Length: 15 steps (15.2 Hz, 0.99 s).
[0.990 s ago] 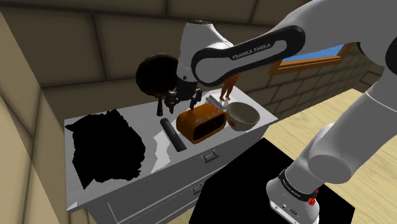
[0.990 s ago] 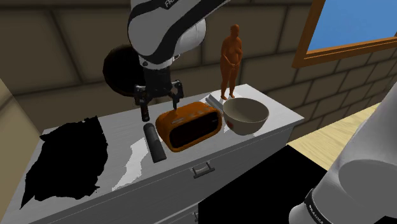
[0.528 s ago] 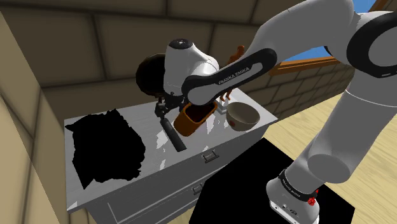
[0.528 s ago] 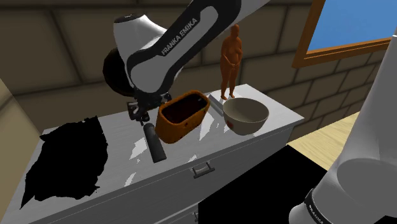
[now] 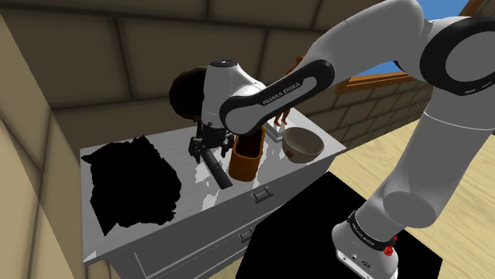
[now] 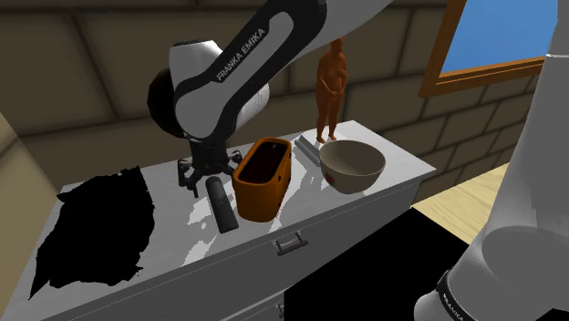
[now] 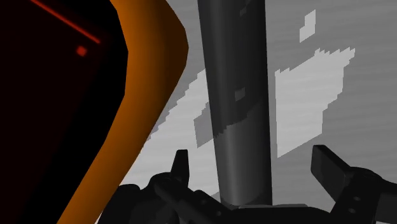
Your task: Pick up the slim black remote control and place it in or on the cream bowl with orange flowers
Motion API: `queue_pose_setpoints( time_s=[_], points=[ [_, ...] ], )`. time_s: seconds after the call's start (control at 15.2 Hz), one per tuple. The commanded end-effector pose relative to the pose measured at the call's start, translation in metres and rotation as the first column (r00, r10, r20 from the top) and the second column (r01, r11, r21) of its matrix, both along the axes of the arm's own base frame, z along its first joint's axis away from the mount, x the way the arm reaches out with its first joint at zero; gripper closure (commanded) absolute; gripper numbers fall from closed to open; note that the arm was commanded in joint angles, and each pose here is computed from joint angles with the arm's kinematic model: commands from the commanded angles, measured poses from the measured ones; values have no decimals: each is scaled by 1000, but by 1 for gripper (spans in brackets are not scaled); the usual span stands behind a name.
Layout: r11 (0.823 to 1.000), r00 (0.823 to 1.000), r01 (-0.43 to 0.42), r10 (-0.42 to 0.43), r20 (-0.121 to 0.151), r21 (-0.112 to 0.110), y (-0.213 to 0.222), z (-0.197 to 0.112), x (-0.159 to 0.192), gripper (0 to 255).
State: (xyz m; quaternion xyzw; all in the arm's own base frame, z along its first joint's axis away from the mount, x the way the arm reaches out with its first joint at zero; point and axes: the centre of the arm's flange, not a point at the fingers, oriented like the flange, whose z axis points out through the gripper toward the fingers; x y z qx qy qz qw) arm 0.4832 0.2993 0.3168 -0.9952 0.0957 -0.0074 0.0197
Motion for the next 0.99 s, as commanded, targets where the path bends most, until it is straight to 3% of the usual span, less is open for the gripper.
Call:
queue_pose_setpoints(
  time_s=[0.0, 0.2, 0.26, 0.92],
  points=[
    [1000, 1000, 3, -3, -9, -3, -2, -4, -1, 0],
    [1000, 1000, 3, -3, -9, -3, -2, -4, -1, 0],
    [1000, 1000, 3, -3, -10, -3, -2, -3, -2, 255],
    [1000, 1000, 3, -3, -10, -3, -2, 1, -1, 255]
  ],
)
